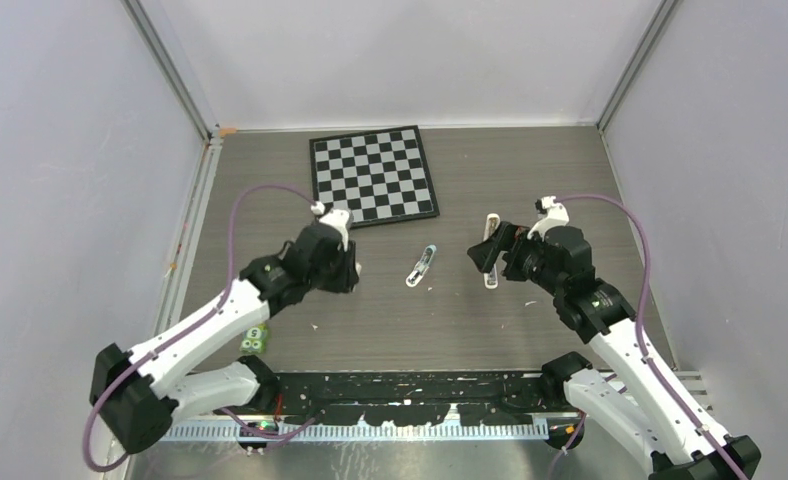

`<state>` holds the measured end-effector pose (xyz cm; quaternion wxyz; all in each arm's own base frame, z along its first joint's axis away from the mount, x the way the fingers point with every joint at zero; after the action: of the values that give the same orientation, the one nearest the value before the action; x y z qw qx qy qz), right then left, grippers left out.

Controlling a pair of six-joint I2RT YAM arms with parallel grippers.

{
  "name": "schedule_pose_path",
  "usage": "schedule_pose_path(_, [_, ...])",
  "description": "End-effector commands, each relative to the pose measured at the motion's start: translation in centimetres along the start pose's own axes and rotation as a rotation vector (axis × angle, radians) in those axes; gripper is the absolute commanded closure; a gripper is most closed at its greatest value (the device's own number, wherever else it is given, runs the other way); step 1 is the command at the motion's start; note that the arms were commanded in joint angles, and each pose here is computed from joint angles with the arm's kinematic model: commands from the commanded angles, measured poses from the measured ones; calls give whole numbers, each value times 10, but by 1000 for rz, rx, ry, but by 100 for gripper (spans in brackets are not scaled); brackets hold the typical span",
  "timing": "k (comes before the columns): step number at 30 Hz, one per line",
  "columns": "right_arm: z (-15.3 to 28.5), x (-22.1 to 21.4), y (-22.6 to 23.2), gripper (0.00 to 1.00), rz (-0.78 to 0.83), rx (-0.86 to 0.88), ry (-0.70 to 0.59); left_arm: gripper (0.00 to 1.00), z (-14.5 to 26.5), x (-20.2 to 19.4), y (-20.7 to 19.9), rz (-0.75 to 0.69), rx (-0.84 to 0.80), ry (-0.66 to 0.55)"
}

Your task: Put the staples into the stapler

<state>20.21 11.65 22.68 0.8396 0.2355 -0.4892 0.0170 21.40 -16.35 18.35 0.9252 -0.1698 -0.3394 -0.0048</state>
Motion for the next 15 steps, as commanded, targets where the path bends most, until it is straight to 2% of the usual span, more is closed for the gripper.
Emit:
schedule_pose_path(1, [-3, -15, 7, 1, -75, 74, 45, 70, 15, -31, -14, -14, -55, -45])
schedule_pose_path(7, [-6, -40, 16, 10, -167, 163, 157, 70, 11, -63, -19, -99, -103, -26])
schedule_pose_path(15, [-14, -68, 16, 14, -248, 199, 271, 71, -15, -92, -59, -306, -184, 15])
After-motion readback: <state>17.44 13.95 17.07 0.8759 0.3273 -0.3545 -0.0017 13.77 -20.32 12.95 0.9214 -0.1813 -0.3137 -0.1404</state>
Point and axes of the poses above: each gripper's point midway between its finger pads, its own z axis back along the fingers, its own y axis along the line the jaws close on, x = y × z, the point moved 5 cm from there along z, back along the fingers, and after that the axes turned 9 degrees about z, right-handed, at the moved point
